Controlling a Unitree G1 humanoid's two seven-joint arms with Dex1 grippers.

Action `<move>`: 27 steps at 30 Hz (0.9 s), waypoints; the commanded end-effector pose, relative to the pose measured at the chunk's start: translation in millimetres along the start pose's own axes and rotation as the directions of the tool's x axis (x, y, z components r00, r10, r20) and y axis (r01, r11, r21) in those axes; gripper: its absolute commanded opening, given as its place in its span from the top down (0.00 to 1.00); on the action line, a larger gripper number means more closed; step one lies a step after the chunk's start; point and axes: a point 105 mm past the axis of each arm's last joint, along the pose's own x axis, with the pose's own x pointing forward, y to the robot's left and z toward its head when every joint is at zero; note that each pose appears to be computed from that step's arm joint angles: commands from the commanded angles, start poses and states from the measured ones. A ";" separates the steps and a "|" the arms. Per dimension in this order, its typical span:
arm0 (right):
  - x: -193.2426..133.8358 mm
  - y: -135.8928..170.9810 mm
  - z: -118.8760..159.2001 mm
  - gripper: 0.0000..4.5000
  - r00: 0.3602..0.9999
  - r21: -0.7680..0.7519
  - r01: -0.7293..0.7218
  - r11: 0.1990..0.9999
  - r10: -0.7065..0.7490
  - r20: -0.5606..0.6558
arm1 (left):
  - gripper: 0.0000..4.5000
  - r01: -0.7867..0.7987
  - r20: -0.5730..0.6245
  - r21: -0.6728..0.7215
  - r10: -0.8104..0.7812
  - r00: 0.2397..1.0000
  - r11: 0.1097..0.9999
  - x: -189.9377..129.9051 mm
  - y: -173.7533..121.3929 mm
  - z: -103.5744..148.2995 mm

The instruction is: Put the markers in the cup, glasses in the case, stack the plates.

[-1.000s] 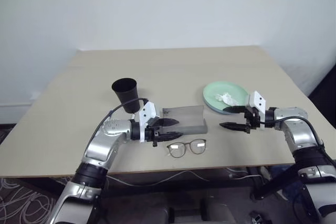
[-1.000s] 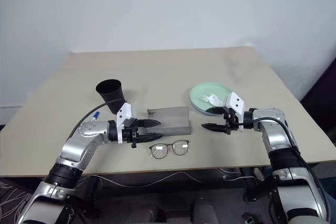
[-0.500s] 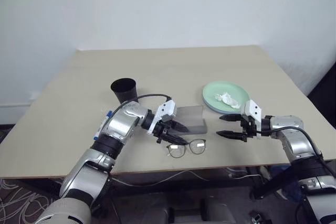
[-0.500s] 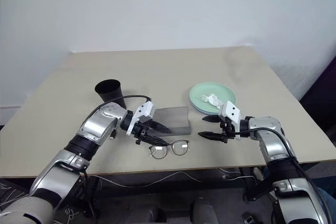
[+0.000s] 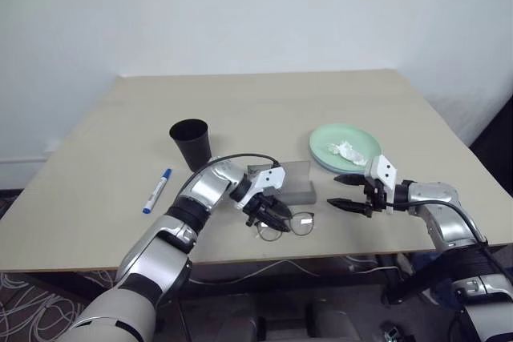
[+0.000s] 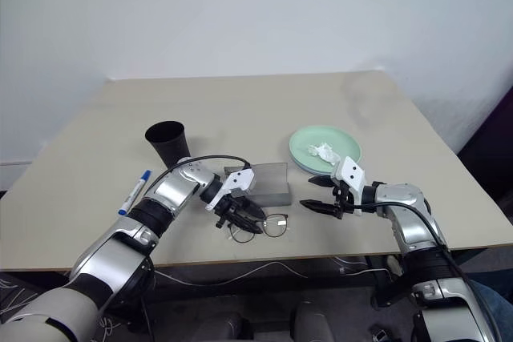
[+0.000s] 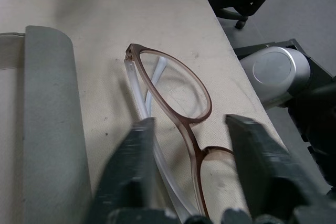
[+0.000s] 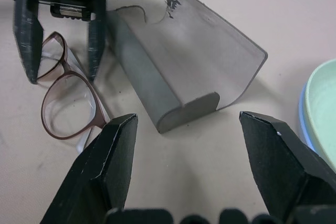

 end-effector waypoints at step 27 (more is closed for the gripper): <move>1.9 -14.9 19.2 0.25 0.997 -0.068 0.054 0.996 -0.051 0.050 | 1.00 -0.319 0.208 0.154 0.285 0.936 0.935 -74.5 32.4 74.1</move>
